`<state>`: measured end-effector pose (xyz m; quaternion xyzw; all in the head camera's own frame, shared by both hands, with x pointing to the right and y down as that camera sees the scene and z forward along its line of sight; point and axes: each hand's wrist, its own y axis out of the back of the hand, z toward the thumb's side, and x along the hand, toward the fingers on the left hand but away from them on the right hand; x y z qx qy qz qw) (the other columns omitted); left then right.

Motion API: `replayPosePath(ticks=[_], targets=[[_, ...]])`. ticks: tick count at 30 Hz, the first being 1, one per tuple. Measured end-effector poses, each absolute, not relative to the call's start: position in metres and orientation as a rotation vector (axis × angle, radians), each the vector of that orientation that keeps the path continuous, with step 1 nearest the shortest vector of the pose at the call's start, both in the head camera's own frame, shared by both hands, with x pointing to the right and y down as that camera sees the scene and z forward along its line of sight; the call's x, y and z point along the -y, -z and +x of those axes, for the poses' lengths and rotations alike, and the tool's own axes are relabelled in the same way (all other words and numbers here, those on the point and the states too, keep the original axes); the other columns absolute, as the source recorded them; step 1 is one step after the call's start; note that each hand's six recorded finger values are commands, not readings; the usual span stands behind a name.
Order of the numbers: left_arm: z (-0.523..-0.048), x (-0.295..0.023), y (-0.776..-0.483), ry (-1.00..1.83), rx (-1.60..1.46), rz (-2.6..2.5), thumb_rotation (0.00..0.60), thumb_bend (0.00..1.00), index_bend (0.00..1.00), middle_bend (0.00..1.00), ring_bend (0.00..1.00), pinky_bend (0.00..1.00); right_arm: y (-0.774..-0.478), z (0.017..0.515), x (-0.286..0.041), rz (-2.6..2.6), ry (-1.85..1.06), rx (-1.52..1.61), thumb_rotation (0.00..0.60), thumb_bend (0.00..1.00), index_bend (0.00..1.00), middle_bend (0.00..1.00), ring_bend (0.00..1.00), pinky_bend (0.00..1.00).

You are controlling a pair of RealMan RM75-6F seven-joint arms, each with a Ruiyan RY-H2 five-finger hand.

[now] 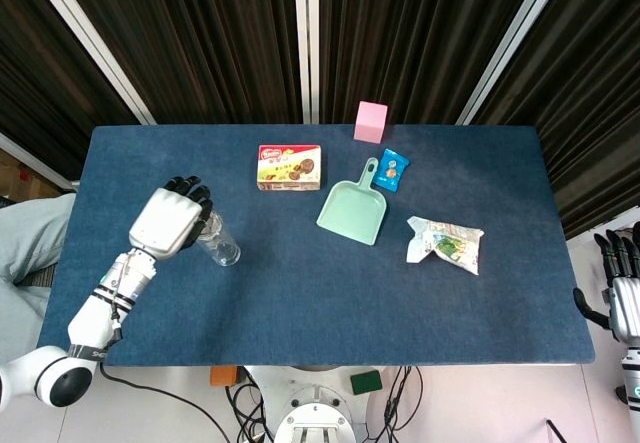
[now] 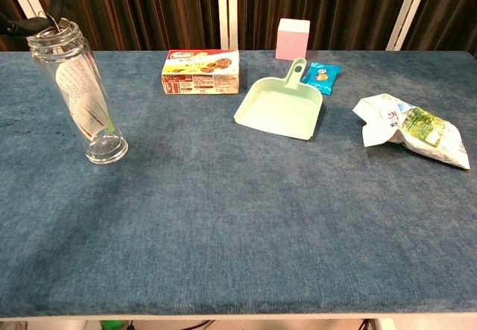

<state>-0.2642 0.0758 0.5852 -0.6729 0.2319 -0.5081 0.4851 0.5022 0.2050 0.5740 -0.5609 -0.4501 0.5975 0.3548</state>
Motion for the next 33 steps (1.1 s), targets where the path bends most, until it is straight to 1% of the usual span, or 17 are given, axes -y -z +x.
replayPosePath(ticks=[4, 8, 11, 13, 15, 16, 19, 26, 27, 31, 32, 33], targets=[[-0.263, -0.076, -0.586, 1.235, -0.559, -1.639, 0.6, 0.43, 0.57, 0.31, 0.2, 0.27, -0.574, 0.503, -0.205, -1.449, -1.55, 1.162, 0.6, 0.31, 0.0, 0.0, 0.0, 0.0], [-0.263, -0.076, -0.587, 1.235, -0.555, -1.645, 0.6, 0.43, 0.5, 0.31, 0.2, 0.26, -0.575, 0.503, -0.204, -1.45, -1.551, 1.161, 0.6, 0.31, 0.0, 0.0, 0.0, 0.0], [-0.263, -0.076, -0.587, 1.234, -0.551, -1.648, 0.6, 0.43, 0.35, 0.31, 0.2, 0.26, -0.575, 0.503, -0.204, -1.45, -1.552, 1.161, 0.6, 0.31, 0.0, 0.0, 0.0, 0.0], [-0.263, -0.076, -0.587, 1.232, -0.549, -1.649, 0.6, 0.42, 0.2, 0.31, 0.2, 0.26, -0.575, 0.504, -0.203, -1.451, -1.553, 1.162, 0.6, 0.31, 0.0, 0.0, 0.0, 0.0], [-0.262, -0.076, -0.587, 1.228, -0.552, -1.651, 0.6, 0.42, 0.11, 0.31, 0.2, 0.26, -0.575, 0.504, -0.203, -1.45, -1.553, 1.163, 0.6, 0.31, 0.0, 0.0, 0.0, 0.0], [-0.262, -0.076, -0.586, 1.223, -0.556, -1.652, 0.6, 0.42, 0.08, 0.31, 0.2, 0.26, -0.575, 0.504, -0.203, -1.45, -1.553, 1.163, 0.6, 0.31, 0.0, 0.0, 0.0, 0.0], [-0.262, -0.075, -0.582, 1.207, -0.574, -1.649, 0.6, 0.42, 0.05, 0.31, 0.2, 0.26, -0.575, 0.504, -0.203, -1.451, -1.553, 1.163, 0.6, 0.31, 0.0, 0.0, 0.0, 0.0], [-0.269, -0.076, -0.569, 1.188, -0.643, -1.632, 0.6, 0.41, 0.06, 0.29, 0.2, 0.26, -0.575, 0.504, -0.203, -1.45, -1.552, 1.167, 0.6, 0.31, 0.0, 0.0, 0.0, 0.0], [-0.271, -0.077, -0.567, 1.186, -0.654, -1.63, 0.6, 0.39, 0.06, 0.29, 0.2, 0.26, -0.575, 0.504, -0.203, -1.45, -1.551, 1.167, 0.6, 0.31, 0.0, 0.0, 0.0, 0.0], [-0.281, -0.081, -0.555, 1.173, -0.736, -1.623, 0.6, 0.19, 0.08, 0.29, 0.2, 0.26, -0.574, 0.505, -0.204, -1.448, -1.548, 1.174, 0.6, 0.31, 0.0, 0.0, 0.0, 0.0], [-0.285, -0.082, -0.552, 1.17, -0.762, -1.623, 0.597, 0.17, 0.08, 0.28, 0.2, 0.26, -0.574, 0.505, -0.205, -1.448, -1.548, 1.176, 0.6, 0.31, 0.0, 0.0, 0.0, 0.0], [-0.289, -0.084, -0.549, 1.167, -0.793, -1.625, 0.57, 0.14, 0.09, 0.28, 0.2, 0.26, -0.574, 0.506, -0.205, -1.447, -1.549, 1.178, 0.6, 0.31, 0.0, 0.0, 0.0, 0.0]])
